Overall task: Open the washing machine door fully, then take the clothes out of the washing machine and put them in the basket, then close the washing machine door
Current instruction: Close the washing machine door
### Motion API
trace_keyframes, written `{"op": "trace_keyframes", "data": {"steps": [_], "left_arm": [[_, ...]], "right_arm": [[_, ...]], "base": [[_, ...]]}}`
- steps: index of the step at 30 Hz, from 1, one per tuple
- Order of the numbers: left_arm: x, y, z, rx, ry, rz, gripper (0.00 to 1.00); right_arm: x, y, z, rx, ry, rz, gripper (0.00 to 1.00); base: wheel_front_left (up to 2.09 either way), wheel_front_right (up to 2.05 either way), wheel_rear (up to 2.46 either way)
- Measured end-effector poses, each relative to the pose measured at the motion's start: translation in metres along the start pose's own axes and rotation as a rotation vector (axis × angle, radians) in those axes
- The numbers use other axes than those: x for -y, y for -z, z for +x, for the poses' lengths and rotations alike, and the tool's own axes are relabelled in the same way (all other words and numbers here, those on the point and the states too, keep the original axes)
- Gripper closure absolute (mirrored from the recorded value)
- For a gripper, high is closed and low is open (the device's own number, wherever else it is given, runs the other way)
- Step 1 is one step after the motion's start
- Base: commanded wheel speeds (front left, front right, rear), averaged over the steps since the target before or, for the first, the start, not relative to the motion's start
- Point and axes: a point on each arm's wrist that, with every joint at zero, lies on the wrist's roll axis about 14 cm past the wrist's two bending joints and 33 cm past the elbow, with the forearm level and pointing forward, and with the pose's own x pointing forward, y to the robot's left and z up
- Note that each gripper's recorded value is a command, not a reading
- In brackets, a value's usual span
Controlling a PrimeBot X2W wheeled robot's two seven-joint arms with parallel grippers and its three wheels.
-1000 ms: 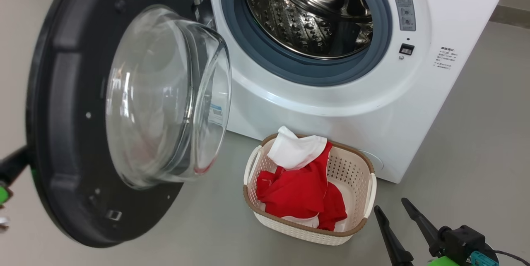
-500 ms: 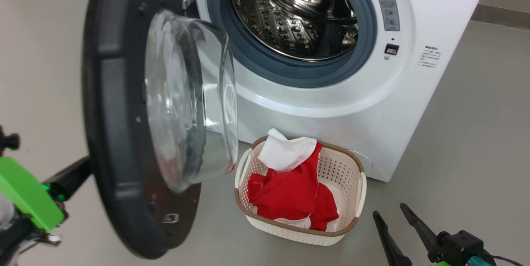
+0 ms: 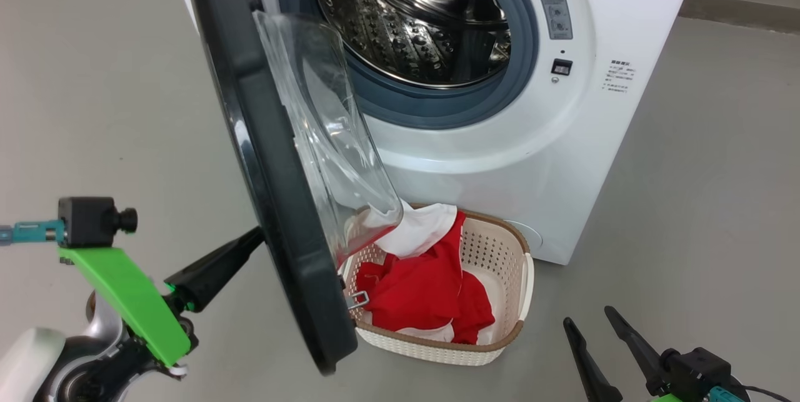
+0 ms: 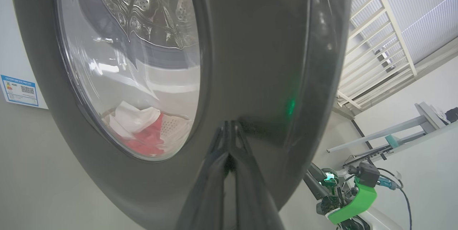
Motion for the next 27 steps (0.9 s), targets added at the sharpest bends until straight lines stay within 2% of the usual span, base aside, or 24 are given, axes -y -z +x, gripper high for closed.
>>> {"op": "trace_keyframes", "data": {"steps": [8,16,17,18,20,23,24,25,27], "left_arm": [[-0.019,-0.001,0.001,0.038,-0.058,-0.002,1.00],[-0.083,0.012,-0.029,0.119,-0.266,-0.053,1.00],[-0.090,0.016,-0.034,0.126,-0.293,-0.058,0.96],[-0.097,0.020,-0.038,0.131,-0.318,-0.066,0.82],[-0.106,0.030,-0.046,0.133,-0.355,-0.084,0.73],[-0.117,0.043,-0.055,0.152,-0.398,-0.122,0.44],[-0.123,0.051,-0.062,0.167,-0.427,-0.139,0.15],[-0.127,0.054,-0.066,0.177,-0.443,-0.146,0.00],[-0.134,0.057,-0.073,0.216,-0.473,-0.170,0.00]], "right_arm": [[0.004,-0.001,-0.001,0.004,0.014,0.004,0.00],[0.001,0.001,0.002,-0.001,0.003,0.007,0.00],[0.000,0.001,0.003,-0.001,0.000,0.007,0.00],[0.000,0.001,0.004,-0.002,-0.003,0.006,0.00],[-0.002,0.001,0.004,-0.002,-0.008,0.005,0.00],[-0.003,0.001,0.005,-0.004,-0.014,0.002,0.00],[-0.004,0.001,0.006,-0.005,-0.018,0.000,0.00],[-0.004,0.001,0.006,-0.005,-0.018,-0.001,0.00],[-0.004,0.002,0.006,-0.007,-0.019,-0.001,0.00]], "base": [[0.00,0.00,0.00],[0.00,0.00,0.00],[0.00,0.00,0.00],[0.00,0.00,0.00],[0.00,0.00,0.00],[0.00,0.00,0.00],[0.00,0.00,0.00],[0.00,0.00,0.00],[0.00,0.00,0.00]]}}
